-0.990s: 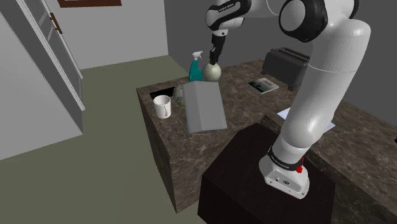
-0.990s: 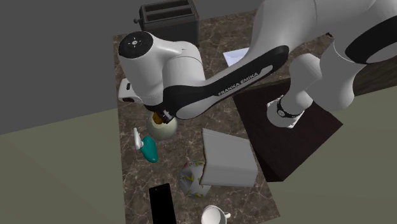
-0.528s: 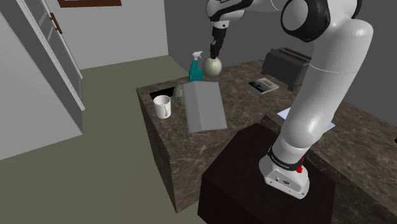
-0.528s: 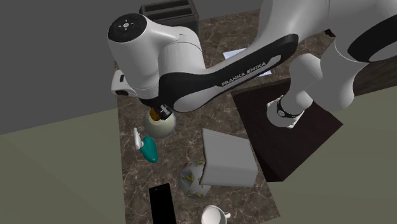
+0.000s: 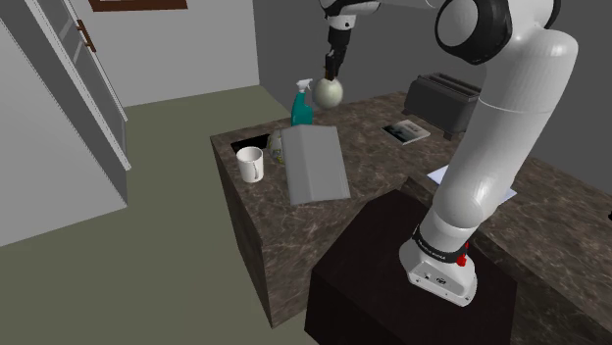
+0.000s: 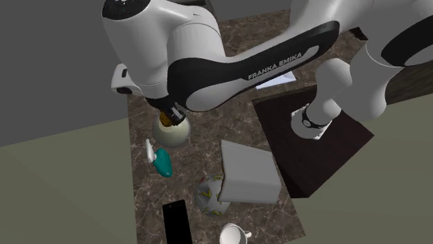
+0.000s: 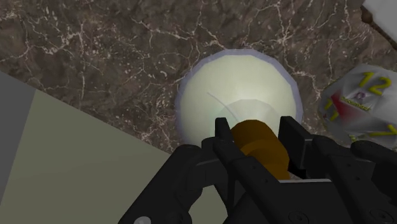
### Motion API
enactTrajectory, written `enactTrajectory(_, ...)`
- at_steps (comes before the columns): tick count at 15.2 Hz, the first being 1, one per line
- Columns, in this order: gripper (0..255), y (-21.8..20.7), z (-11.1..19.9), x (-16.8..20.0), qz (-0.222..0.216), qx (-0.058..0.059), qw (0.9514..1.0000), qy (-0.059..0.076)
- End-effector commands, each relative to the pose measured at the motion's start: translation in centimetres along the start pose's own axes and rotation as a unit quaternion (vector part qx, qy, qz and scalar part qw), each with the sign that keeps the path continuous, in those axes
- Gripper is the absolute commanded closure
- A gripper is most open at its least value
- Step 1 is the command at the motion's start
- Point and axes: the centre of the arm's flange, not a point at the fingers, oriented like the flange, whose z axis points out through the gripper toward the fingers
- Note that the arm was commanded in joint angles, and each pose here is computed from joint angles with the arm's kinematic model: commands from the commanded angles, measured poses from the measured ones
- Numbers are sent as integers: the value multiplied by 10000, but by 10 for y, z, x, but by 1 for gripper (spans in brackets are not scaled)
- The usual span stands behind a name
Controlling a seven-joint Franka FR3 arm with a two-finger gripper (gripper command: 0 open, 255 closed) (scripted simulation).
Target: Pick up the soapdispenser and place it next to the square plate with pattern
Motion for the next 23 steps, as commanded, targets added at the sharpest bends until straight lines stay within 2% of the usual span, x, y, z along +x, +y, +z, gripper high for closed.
enactTrajectory(1, 255, 1, -10, 0, 0, 0, 10000, 1)
enactTrajectory(17, 255, 4, -91, 4, 0, 0, 10000, 1)
enactTrajectory(23, 255, 31, -95, -70, 0, 0, 10000, 1)
